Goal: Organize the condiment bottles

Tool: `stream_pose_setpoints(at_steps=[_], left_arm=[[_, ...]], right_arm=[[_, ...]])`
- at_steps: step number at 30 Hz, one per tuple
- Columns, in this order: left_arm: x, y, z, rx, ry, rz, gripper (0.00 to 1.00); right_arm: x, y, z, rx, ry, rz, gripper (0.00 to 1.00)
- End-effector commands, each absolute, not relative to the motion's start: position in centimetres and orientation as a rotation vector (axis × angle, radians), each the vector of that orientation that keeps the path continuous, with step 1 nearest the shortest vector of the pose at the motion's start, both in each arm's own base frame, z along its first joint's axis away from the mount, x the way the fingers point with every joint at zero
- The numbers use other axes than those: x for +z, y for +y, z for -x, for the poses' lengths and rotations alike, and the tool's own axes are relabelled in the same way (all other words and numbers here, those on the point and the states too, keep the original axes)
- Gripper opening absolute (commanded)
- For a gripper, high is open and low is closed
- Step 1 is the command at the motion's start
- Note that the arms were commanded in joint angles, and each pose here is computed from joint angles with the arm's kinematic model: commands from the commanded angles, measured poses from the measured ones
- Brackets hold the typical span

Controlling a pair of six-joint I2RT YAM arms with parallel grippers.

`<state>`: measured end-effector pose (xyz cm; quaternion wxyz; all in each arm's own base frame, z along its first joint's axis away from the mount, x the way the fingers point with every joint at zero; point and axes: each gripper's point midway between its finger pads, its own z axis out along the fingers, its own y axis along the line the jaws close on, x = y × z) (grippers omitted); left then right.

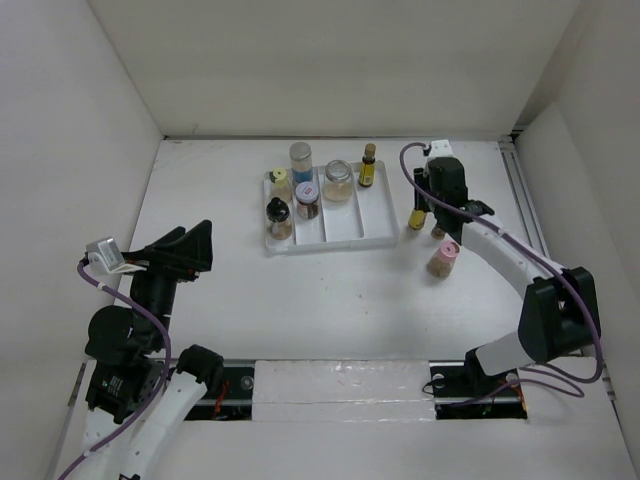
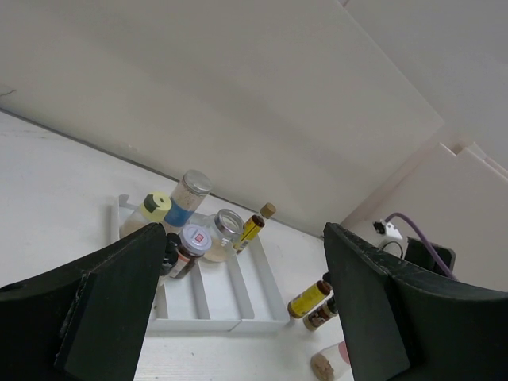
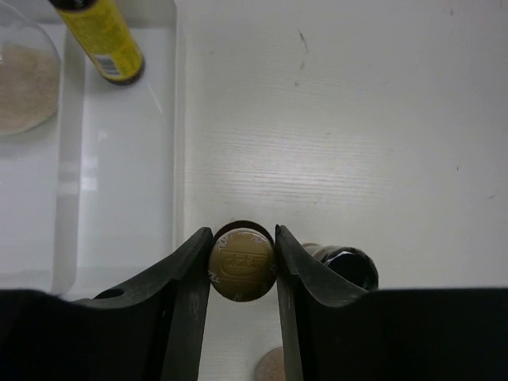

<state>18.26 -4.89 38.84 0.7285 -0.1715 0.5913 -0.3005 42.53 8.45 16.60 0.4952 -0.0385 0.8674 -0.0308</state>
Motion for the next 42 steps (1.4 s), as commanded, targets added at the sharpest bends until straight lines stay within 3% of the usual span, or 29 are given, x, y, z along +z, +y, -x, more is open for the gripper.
stream_pose_setpoints(at_steps=[1, 12, 17, 31, 40, 42], left_arm=[[39.6, -5.1, -18.4, -0.671, 1.274, 0.358, 0.77], [39.6, -5.1, -18.4, -0.671, 1.274, 0.358, 0.77], [39.6, -5.1, -18.4, -0.671, 1.274, 0.358, 0.77], [39.6, -5.1, -18.4, -0.671, 1.274, 0.358, 0.77], [39.6, -5.1, -18.4, -0.671, 1.274, 0.358, 0.77], [39.6, -5.1, -18.4, -0.671, 1.274, 0.358, 0.77]], right_arm=[[27.2, 11.4, -43.4, 0.035, 1.826, 0.094, 0.25], [29.6, 19.0, -47.3, 0.152, 1.748, 0.219, 0.24], [26.6, 21.3, -51.2, 0.157, 1.789, 0.261, 0.24], [21.4, 21.6, -53.4, 0.093, 1.884, 0.248, 0.25], [21.8, 20.6, -55.4, 0.05, 1.863, 0.196, 0.26], [21.8, 20.6, -55.4, 0.05, 1.862, 0.196, 0.32]])
